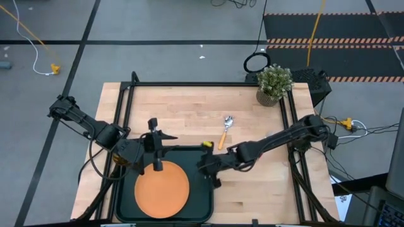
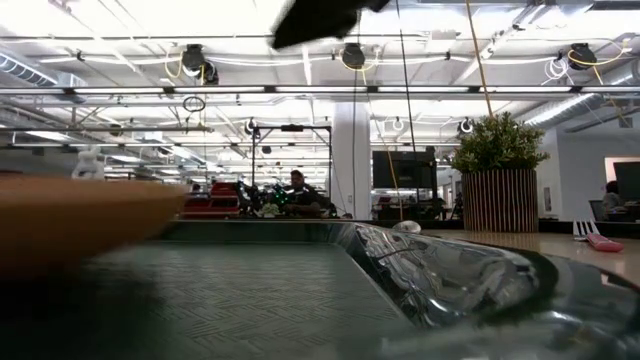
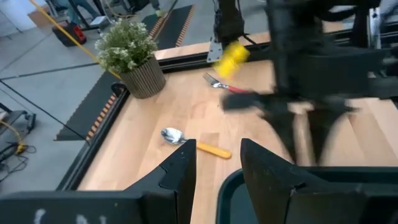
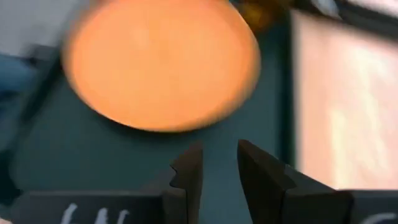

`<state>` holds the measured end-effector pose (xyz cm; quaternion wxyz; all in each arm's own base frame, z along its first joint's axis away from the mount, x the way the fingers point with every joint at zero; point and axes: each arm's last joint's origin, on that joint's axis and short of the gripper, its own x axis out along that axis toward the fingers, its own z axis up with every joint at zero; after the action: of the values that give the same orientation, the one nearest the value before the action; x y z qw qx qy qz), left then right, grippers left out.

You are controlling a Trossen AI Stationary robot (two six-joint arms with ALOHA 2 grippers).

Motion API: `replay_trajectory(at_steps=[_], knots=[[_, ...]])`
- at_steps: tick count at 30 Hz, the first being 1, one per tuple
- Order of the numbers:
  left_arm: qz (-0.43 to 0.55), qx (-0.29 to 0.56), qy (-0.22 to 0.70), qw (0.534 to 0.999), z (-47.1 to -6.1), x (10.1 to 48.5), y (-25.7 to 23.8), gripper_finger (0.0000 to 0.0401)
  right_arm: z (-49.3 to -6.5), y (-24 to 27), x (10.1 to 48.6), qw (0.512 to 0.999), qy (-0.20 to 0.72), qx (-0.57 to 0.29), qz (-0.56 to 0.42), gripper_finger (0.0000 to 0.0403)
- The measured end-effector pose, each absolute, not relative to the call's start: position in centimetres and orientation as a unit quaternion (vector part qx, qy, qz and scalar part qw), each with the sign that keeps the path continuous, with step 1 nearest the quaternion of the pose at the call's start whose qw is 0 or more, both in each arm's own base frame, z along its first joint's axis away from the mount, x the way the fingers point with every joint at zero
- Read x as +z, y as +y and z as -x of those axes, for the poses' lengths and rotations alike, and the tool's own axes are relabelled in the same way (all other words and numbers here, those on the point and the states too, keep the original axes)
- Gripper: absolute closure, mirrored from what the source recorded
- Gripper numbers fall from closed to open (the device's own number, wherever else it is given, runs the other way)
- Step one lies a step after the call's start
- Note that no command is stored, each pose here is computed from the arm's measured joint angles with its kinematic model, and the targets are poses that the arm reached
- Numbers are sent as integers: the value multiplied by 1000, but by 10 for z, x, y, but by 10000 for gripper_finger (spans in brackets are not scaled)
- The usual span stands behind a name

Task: Pick and place plate/cup/fork/spoon on tray
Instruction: Put the pink fork on the black tray to the right of the orange plate

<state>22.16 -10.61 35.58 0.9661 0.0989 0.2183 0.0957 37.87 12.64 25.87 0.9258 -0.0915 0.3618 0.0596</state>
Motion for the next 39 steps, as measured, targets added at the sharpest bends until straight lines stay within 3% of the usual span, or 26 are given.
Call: replay_trajectory(at_steps=[4, 9, 20, 32, 39], knots=[[-96, 89, 220, 967, -222, 356, -107, 272, -357, 113, 262, 903, 420, -94, 10, 309], [-96, 88, 219, 967, -222, 356, -107, 272, -323, 100, 267, 834, 481, -241, -120, 304], [-98, 88, 219, 967, -222, 356, -107, 272, -275, 94, 258, 687, 531, -458, -191, 274], [-96, 88, 217, 967, -222, 356, -107, 272, -236, 98, 212, 539, 571, -568, -244, 270], [-79, 87, 217, 969, -221, 356, -109, 272, -218, 92, 181, 503, 563, -608, -245, 270]])
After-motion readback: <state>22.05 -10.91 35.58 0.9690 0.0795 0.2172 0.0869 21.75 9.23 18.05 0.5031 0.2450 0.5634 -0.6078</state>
